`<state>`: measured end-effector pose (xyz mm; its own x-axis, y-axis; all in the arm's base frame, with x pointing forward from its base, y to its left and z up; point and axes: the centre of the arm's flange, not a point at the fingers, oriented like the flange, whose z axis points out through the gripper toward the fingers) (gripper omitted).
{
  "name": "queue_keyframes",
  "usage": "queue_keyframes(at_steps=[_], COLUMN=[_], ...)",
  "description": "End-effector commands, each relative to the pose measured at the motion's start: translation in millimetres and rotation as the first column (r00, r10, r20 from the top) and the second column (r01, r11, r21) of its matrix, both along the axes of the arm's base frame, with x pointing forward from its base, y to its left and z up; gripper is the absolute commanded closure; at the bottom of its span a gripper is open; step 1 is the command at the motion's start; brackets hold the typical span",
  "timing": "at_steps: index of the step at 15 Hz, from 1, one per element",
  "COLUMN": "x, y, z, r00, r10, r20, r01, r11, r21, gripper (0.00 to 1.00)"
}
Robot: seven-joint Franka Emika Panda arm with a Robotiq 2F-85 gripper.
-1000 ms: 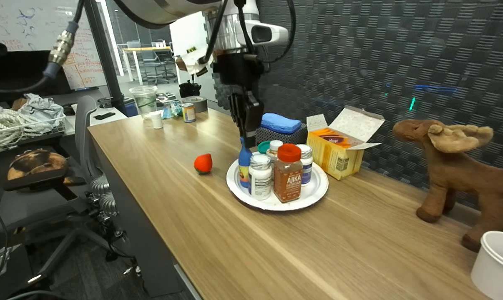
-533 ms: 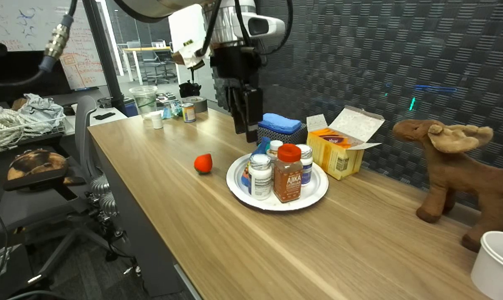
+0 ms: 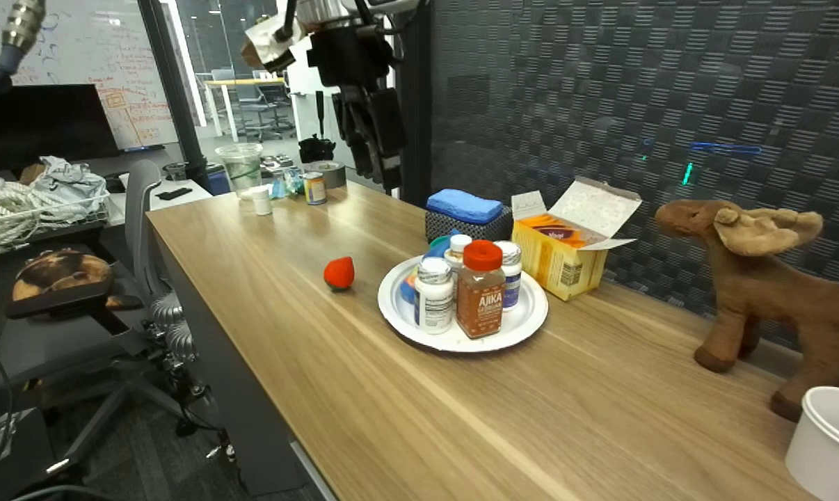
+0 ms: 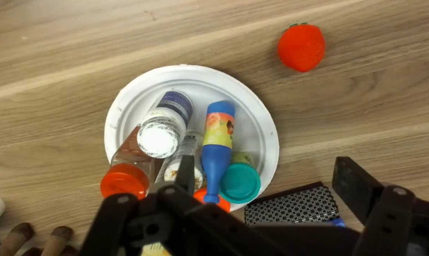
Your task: Place the containers and the orange toy on the white plate
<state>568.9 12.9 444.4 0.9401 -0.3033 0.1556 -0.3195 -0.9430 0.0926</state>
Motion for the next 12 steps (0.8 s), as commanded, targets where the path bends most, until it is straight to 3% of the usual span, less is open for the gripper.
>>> queue_keyframes(at_steps=[1,6,12], x=[-27,-41,-28], y=[21,44,54], z=[14,2,-59], r00=[1.000,0.998,0.994], r10=[0.018,0.064,0.111], r20=[0.016,0.021,0.021], r01=[-0.018,-0.064,-0.112], r11=[1.000,0.997,0.991], r21=[0.001,0.030,0.075], gripper=[0.00,0.00,0.00])
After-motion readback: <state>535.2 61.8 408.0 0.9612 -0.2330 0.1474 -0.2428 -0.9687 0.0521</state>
